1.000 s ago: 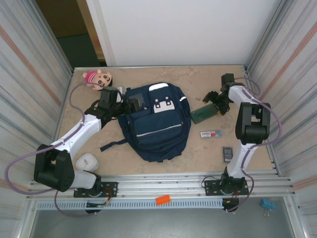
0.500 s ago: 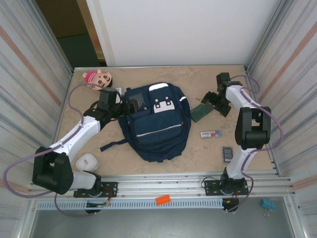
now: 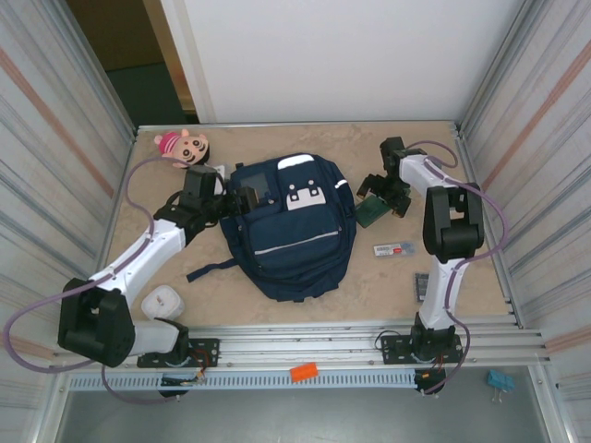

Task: Pack books, pencil case, and school supplies into a backpack

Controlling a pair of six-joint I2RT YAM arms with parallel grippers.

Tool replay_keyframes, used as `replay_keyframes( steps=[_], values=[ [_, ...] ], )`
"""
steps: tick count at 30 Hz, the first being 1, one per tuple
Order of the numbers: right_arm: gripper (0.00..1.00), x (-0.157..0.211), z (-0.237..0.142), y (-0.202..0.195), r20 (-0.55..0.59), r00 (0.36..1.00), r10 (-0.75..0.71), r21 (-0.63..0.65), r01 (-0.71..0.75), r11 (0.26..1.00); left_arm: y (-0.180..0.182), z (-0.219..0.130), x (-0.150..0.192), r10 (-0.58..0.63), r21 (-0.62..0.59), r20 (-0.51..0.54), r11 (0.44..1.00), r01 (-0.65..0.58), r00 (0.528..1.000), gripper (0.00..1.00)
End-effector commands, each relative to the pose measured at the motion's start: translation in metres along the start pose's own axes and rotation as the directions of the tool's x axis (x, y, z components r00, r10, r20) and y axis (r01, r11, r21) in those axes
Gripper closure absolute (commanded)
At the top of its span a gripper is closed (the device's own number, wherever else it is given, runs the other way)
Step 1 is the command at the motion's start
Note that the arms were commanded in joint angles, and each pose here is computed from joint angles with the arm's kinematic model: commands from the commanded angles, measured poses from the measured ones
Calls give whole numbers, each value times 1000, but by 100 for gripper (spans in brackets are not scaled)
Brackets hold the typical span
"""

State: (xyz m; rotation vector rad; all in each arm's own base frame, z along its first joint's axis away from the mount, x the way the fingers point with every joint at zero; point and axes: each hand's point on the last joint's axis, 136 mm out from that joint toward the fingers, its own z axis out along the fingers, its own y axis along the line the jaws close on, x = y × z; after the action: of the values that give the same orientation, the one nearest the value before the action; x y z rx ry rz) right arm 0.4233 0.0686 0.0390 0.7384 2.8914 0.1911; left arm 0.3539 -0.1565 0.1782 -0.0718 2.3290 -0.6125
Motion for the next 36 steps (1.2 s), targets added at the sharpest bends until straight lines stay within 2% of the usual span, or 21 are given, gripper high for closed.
replay_keyframes(
  steps=[1, 7, 12, 15, 17, 20, 22, 25, 29, 32, 34, 36],
  values=[
    [1, -2, 2, 12, -15, 999, -51, -25, 51, 998, 2, -10, -3, 19, -14, 30, 1000, -18, 999, 25],
    [4, -4, 14, -12, -57, 996, -69, 90, 74, 993, 3, -11, -2, 9, -14, 31, 1000, -9, 999, 25],
    [6, -4, 1, -40, -40, 997, -69, 187, 76, 979, 7, -9, 3, 3, -24, 23, 1000, -2, 1000, 25],
    [6, -6, -1, -47, -42, 997, -66, 167, 72, 983, 6, -9, 6, -1, -14, 13, 1000, 1, 1000, 25],
    [5, -7, 3, -38, -49, 994, -94, 100, 99, 990, 6, -9, 7, -2, -11, 12, 1000, 3, 1000, 25],
    [8, -8, 12, -31, -56, 989, -136, 77, 140, 987, 7, -8, 8, -1, -12, 11, 1000, 1, 1000, 25],
    [13, -7, 21, -33, -72, 986, -150, 88, 156, 984, 4, -7, 12, 68, 3, 0, 998, -68, 998, 26],
    [23, -7, 28, -38, -81, 985, -153, 88, 160, 983, 12, -9, 17, 184, -49, -19, 982, -185, 983, 26],
    [33, -9, 17, -38, -42, 988, -150, 48, 152, 987, 11, -10, 25, 304, -30, -48, 952, -306, 951, 26],
    [35, -9, -7, -36, 15, 989, -149, -4, 149, 989, -18, -12, 40, 470, 96, -48, 881, -464, 881, 26],
    [36, -6, -33, -29, 65, 987, -145, -101, 151, 983, -45, -13, 64, 631, 223, -42, 762, -608, 775, 26],
    [36, 0, -58, -19, 113, 987, -119, -229, 142, 963, -60, -12, 86, 756, 275, -43, 638, -720, 653, 25]
  ],
)
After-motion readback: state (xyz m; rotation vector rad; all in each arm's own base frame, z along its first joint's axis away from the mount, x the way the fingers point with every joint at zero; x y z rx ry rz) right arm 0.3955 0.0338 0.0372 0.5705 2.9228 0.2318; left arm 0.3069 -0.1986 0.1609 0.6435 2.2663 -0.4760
